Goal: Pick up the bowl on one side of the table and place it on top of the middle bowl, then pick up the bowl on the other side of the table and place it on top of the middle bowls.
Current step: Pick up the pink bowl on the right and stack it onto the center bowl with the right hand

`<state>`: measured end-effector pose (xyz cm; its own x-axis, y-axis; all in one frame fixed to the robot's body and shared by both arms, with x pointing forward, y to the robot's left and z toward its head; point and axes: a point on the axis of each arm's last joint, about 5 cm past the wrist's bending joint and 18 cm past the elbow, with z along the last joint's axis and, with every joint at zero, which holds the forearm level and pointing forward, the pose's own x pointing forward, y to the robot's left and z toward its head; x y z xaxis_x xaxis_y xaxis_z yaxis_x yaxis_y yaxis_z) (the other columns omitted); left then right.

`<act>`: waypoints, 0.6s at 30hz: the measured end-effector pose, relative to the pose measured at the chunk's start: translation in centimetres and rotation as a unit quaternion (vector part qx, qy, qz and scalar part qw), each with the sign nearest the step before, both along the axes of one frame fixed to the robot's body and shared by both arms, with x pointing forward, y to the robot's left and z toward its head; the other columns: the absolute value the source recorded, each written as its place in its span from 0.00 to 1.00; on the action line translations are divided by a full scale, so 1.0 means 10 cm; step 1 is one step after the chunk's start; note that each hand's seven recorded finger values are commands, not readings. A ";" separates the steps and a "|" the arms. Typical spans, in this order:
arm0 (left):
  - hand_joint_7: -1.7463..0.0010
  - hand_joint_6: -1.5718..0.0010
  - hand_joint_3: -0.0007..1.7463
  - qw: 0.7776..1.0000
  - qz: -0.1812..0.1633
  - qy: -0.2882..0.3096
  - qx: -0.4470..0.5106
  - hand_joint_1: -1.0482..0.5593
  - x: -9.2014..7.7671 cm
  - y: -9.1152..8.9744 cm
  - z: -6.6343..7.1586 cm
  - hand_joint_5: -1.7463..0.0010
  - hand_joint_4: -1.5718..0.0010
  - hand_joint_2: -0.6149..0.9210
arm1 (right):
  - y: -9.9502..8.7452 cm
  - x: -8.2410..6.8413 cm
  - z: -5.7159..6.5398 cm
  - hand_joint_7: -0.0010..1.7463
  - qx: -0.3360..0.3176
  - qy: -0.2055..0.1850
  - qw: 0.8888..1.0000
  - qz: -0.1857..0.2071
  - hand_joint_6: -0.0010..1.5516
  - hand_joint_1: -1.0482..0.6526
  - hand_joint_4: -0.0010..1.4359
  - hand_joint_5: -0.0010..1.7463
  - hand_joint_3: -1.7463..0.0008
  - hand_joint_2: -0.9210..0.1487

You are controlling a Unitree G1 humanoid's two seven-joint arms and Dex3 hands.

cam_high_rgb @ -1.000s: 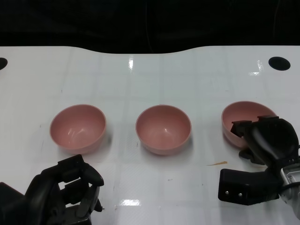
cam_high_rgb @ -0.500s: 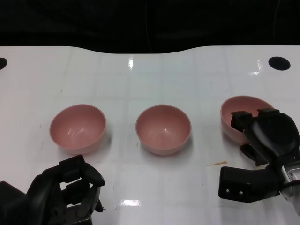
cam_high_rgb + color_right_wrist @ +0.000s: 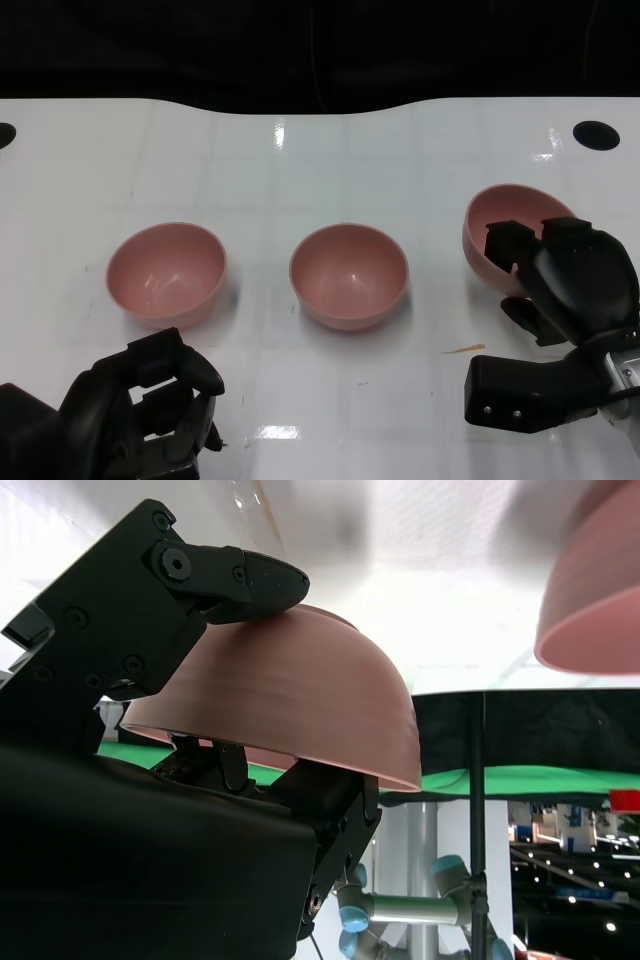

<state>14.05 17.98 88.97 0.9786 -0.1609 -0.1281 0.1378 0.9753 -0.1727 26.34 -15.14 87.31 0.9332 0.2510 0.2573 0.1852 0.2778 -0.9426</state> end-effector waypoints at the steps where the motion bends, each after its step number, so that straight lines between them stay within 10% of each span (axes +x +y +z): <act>1: 0.21 0.46 0.73 1.000 0.000 0.000 0.000 0.55 0.00 0.00 0.00 0.07 0.48 0.67 | 0.00 0.00 0.02 1.00 0.001 0.001 1.000 0.003 0.45 0.51 0.65 1.00 0.45 0.39; 8: 0.21 0.46 0.73 1.000 -0.001 0.000 -0.001 0.55 0.00 -0.01 0.01 0.07 0.48 0.67 | 0.12 -0.01 0.25 0.96 0.026 -0.018 0.998 0.047 0.48 0.52 0.66 1.00 0.31 0.56; 14: 0.20 0.47 0.73 1.000 -0.001 0.000 0.000 0.55 0.00 -0.01 0.01 0.07 0.49 0.67 | 0.20 -0.03 0.45 0.78 0.030 -0.003 0.995 0.090 0.52 0.51 0.64 1.00 0.37 0.54; 18: 0.20 0.47 0.71 1.000 -0.001 0.000 -0.001 0.55 0.00 -0.01 0.01 0.07 0.49 0.68 | 0.21 -0.03 0.56 0.83 0.026 0.002 0.994 0.102 0.52 0.51 0.65 1.00 0.38 0.53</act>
